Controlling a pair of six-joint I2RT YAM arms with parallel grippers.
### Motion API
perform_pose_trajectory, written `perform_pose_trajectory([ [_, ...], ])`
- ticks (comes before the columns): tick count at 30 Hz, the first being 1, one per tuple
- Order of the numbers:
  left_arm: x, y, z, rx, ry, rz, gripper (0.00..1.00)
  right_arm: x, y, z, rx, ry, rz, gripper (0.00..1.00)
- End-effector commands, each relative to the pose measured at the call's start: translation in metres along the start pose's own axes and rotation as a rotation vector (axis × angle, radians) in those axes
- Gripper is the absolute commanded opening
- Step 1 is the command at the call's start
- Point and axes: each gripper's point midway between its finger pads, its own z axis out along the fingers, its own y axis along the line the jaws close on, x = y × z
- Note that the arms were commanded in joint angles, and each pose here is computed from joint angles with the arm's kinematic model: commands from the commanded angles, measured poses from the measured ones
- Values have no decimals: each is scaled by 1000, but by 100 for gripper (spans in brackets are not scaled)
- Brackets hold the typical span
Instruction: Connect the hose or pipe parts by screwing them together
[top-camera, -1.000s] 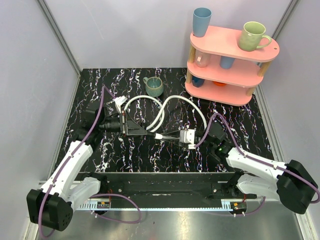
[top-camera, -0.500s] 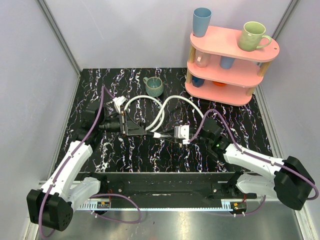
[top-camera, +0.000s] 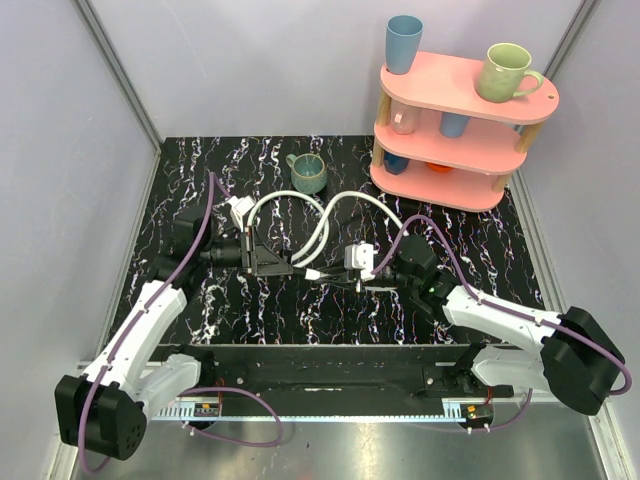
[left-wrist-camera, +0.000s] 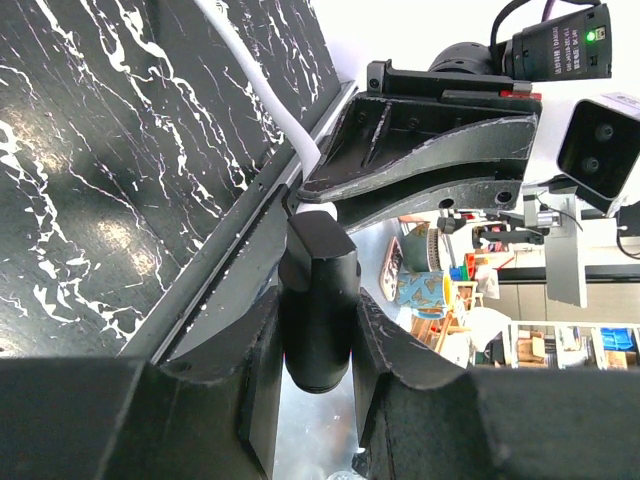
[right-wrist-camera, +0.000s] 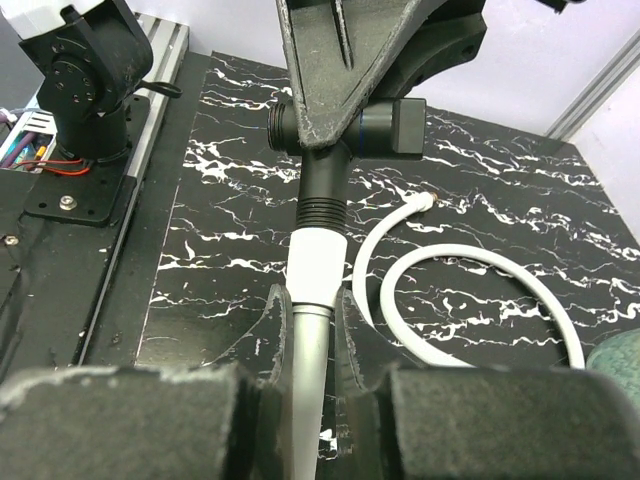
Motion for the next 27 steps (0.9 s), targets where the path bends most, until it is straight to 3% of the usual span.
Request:
perform_pose_trajectory([
  [1, -1, -11, 7, 33, 17, 118, 0, -75, -20, 10, 26, -195, -111, 0],
  [17, 1, -28, 10, 220, -65, 223, 0, -84, -19, 11, 23, -253, -50, 0],
  [22, 1, -19, 14, 204, -54, 174, 0, -89, -21, 7, 57, -297, -51, 0],
  [27, 2, -18, 13, 208, -103, 222, 0, -93, -22, 5, 73, -324, -26, 0],
])
